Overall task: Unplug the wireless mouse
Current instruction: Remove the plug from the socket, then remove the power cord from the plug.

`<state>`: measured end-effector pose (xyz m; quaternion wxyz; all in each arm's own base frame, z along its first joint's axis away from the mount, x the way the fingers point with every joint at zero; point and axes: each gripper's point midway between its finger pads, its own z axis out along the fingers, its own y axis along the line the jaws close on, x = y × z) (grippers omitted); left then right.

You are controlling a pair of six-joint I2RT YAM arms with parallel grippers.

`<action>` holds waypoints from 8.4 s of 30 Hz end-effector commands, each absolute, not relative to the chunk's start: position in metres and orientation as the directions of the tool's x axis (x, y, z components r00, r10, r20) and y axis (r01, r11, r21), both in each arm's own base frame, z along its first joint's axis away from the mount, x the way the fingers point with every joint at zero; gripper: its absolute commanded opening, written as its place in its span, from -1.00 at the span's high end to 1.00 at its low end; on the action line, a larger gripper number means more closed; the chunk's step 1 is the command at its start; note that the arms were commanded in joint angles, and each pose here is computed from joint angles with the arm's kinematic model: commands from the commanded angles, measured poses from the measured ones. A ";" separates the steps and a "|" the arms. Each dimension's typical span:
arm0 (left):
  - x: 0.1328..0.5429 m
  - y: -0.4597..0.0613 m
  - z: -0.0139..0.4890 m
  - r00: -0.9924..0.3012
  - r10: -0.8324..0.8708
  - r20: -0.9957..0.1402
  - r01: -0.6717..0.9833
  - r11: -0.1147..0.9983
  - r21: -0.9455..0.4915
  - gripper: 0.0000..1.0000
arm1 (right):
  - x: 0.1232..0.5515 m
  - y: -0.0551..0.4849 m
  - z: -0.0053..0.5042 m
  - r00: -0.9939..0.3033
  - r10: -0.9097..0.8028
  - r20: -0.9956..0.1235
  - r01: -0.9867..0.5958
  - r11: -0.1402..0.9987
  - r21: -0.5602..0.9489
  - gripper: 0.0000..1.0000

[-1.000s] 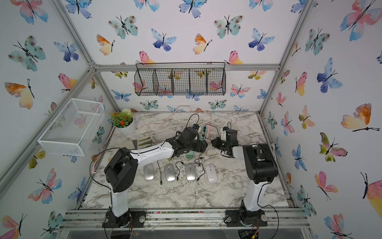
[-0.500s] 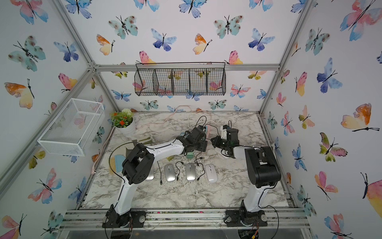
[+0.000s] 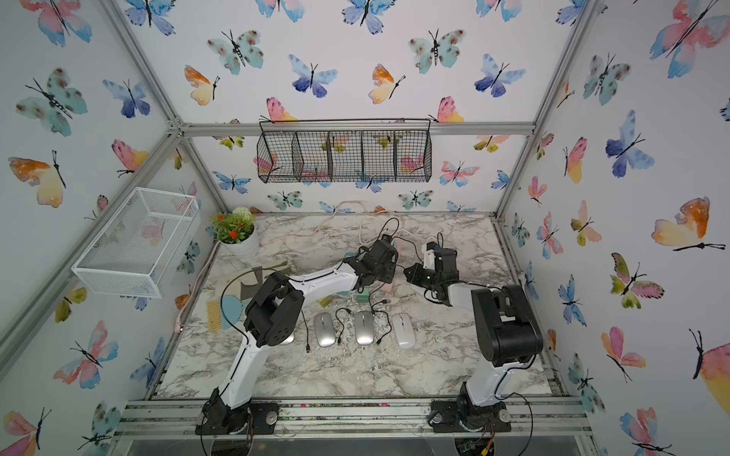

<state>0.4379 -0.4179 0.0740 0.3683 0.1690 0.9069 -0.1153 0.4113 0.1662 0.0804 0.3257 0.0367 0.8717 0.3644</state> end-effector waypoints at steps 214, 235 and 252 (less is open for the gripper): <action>0.328 -0.310 0.313 -0.552 -0.163 -0.818 0.551 0.664 -0.505 1.00 | 0.382 0.203 0.028 -0.869 0.339 -0.361 -0.036 0.684 0.728 0.32; 0.319 -0.293 0.315 -0.622 -0.139 -0.771 0.597 0.552 -0.581 1.00 | 0.365 0.172 0.252 -0.210 0.151 -0.966 -0.413 0.882 0.227 -0.84; 0.302 -0.310 0.304 -0.712 -0.079 -0.697 0.605 0.436 -0.667 1.00 | 0.281 0.260 0.280 0.272 -0.284 -0.919 -0.727 0.565 -0.390 -0.84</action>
